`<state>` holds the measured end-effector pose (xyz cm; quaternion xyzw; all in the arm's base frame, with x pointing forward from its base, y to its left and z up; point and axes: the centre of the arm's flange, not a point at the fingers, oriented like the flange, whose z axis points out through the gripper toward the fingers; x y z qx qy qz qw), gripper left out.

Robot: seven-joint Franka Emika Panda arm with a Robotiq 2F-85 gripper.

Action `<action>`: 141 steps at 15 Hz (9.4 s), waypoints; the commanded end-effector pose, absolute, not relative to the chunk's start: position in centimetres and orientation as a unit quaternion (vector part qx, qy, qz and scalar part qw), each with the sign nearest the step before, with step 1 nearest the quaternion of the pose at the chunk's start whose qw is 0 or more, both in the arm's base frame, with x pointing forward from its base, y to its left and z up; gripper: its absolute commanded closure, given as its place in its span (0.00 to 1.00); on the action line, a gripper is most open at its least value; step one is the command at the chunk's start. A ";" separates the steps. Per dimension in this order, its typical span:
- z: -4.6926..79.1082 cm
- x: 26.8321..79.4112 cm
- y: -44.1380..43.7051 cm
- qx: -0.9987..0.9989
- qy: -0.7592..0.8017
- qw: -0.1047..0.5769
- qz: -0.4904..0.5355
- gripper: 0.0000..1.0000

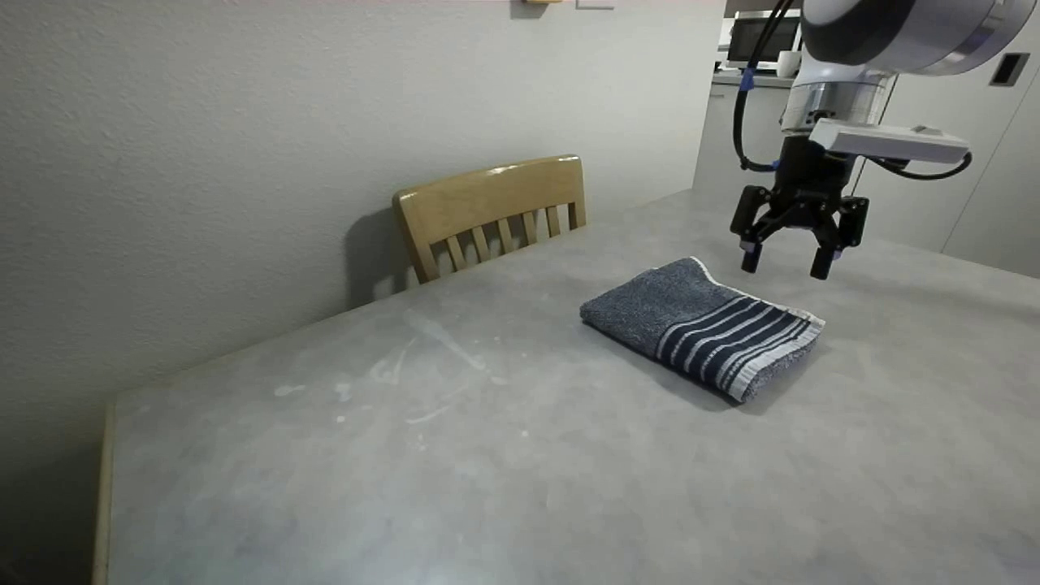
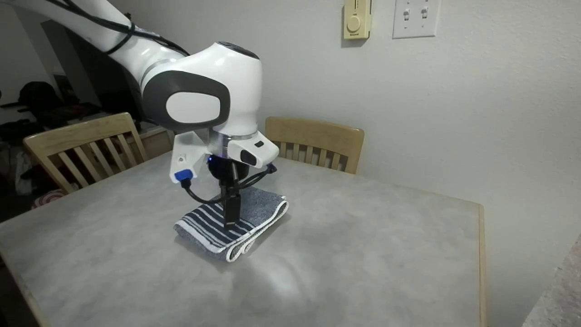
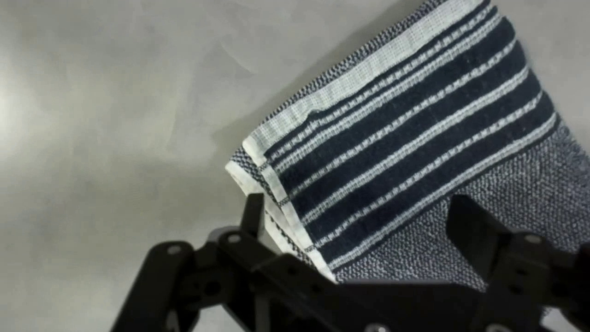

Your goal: Unfold the cloth on the table

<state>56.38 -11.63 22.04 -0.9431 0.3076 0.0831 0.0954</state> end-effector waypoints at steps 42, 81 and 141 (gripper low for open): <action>14.5 59.0 -18.0 -0.958 -0.005 0.183 0.219 0.00; 13.5 61.7 -17.5 -0.943 0.069 0.211 0.247 0.90; 29.5 58.1 6.4 -0.962 0.209 -0.172 -0.046 0.98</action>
